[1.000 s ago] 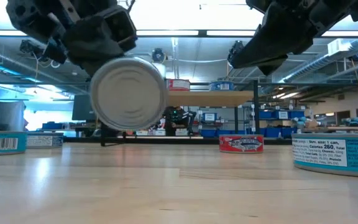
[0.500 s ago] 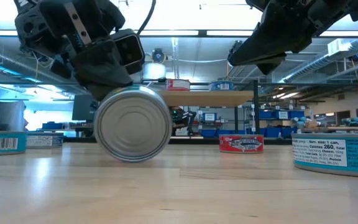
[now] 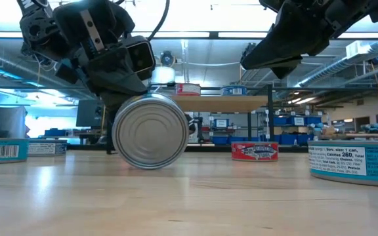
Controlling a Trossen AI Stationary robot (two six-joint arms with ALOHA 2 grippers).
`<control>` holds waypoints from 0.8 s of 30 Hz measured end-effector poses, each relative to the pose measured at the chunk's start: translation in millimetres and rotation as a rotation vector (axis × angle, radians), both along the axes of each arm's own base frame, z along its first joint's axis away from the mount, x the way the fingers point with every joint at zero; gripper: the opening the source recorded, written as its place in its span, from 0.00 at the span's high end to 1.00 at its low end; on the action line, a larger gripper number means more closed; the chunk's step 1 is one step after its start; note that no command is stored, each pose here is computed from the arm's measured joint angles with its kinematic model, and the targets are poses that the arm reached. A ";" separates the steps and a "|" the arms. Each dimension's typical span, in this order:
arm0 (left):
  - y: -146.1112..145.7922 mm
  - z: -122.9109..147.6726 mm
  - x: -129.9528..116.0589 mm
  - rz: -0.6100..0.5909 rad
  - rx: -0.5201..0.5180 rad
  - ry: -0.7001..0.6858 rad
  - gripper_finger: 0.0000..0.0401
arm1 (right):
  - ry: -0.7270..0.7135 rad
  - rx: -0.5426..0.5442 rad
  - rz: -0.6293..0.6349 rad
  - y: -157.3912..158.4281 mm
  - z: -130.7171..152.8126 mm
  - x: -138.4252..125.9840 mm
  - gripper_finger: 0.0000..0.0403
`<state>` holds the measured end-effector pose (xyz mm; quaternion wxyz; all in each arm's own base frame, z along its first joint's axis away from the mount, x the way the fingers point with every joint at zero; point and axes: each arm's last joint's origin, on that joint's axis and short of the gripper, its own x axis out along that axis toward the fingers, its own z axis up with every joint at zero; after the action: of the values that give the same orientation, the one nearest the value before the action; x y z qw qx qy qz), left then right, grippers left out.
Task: Stack canned seafood by type on shelf
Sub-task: Stack the yellow blue tuna can on top of the other yellow blue tuna can on the shelf
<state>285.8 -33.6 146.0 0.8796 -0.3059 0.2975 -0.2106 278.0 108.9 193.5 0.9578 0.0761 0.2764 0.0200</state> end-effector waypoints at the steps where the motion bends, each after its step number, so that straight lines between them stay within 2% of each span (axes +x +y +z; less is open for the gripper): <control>1: 0.0 0.0 0.0 0.000 0.000 0.000 0.97 | 0.000 0.000 0.000 0.0 0.0 0.0 0.97; 6: 0.3 0.7 0.5 0.004 0.007 -0.014 0.94 | 0.000 0.001 0.000 0.0 0.0 0.0 0.97; 19: 1.3 0.2 0.8 0.023 0.035 -0.025 0.75 | 0.002 0.005 0.007 0.2 -0.1 -0.1 0.96; 24: 5.5 0.4 1.4 0.042 0.041 -0.030 0.73 | 0.002 0.005 0.007 0.2 -0.1 -0.1 0.96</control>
<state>287.3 -28.1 146.4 0.8944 -0.2906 0.2819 -0.1902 277.9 109.2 193.4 0.9572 0.0776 0.2777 0.0242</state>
